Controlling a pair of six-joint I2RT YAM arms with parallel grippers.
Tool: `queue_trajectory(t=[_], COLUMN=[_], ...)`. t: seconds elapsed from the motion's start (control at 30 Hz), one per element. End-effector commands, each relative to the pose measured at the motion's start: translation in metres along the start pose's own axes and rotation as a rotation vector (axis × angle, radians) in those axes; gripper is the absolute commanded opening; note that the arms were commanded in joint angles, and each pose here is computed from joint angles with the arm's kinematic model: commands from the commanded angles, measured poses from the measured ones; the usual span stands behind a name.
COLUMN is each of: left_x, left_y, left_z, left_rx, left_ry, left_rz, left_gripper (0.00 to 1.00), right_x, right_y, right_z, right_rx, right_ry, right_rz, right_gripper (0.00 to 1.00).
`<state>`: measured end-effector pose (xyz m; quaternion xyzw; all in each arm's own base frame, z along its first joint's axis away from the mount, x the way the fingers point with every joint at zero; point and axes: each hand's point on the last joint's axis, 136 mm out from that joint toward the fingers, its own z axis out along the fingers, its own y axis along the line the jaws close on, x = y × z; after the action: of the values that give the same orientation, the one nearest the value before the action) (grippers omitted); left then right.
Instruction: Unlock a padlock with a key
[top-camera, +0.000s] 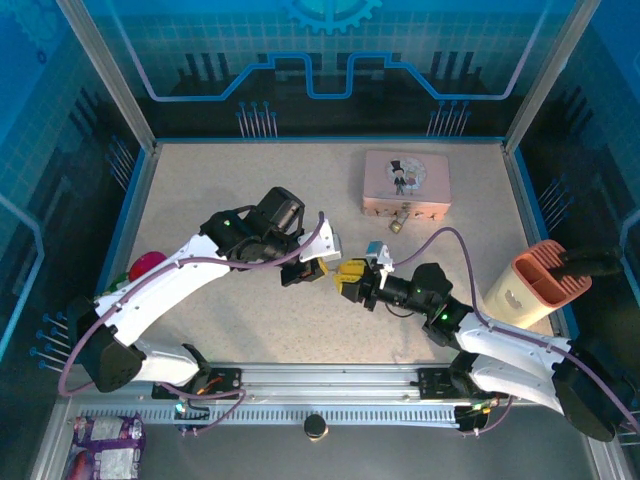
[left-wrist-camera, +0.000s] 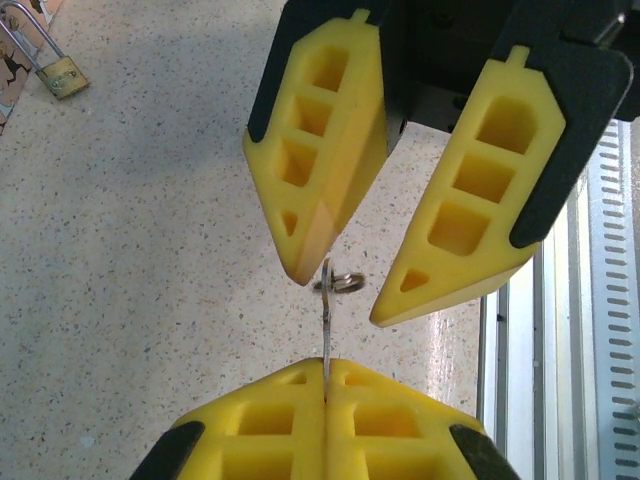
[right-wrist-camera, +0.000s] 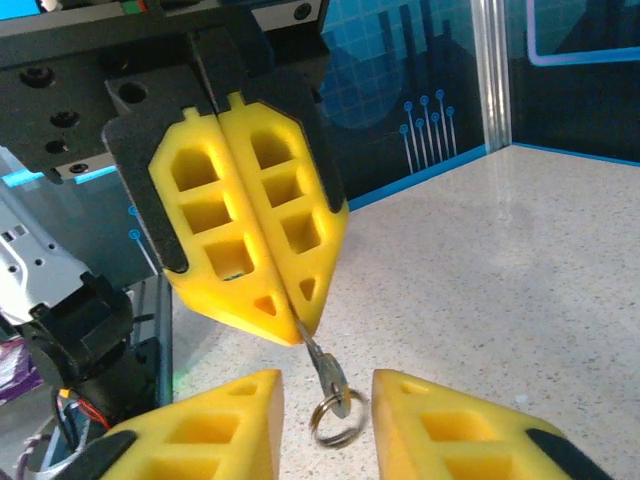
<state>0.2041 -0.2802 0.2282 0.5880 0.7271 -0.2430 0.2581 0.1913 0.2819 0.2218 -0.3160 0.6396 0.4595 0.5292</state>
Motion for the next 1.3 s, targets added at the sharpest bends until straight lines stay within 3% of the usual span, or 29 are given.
queue_trajectory(t=[0.0, 0.9, 1.1, 1.23, 1.27], left_x=[-0.005, -0.011, -0.019, -0.034, -0.039], left_y=[-0.01, -0.005, 0.004, 0.021, 0.031], left_z=[-0.005, -0.007, -0.011, -0.026, -0.031], left_rx=[0.036, -0.018, -0.082, -0.191, -0.242], left_ry=[-0.014, -0.043, -0.093, -0.214, -0.262], left_rz=[0.038, 0.055, 0.036, 0.01, -0.019], left_gripper=[0.0, 0.0, 0.14, 0.19, 0.25], right_x=[-0.018, -0.018, -0.024, -0.03, -0.03], right_y=[0.011, 0.009, 0.002, -0.015, -0.024], right_z=[0.004, -0.001, -0.007, -0.017, -0.021], right_rx=[-0.044, -0.01, 0.05, 0.174, 0.232], right_ry=[-0.031, -0.009, -0.026, -0.029, -0.026], right_rz=[-0.038, -0.035, -0.022, 0.0, 0.011], right_gripper=[0.26, 0.0, 0.0, 0.0, 0.0])
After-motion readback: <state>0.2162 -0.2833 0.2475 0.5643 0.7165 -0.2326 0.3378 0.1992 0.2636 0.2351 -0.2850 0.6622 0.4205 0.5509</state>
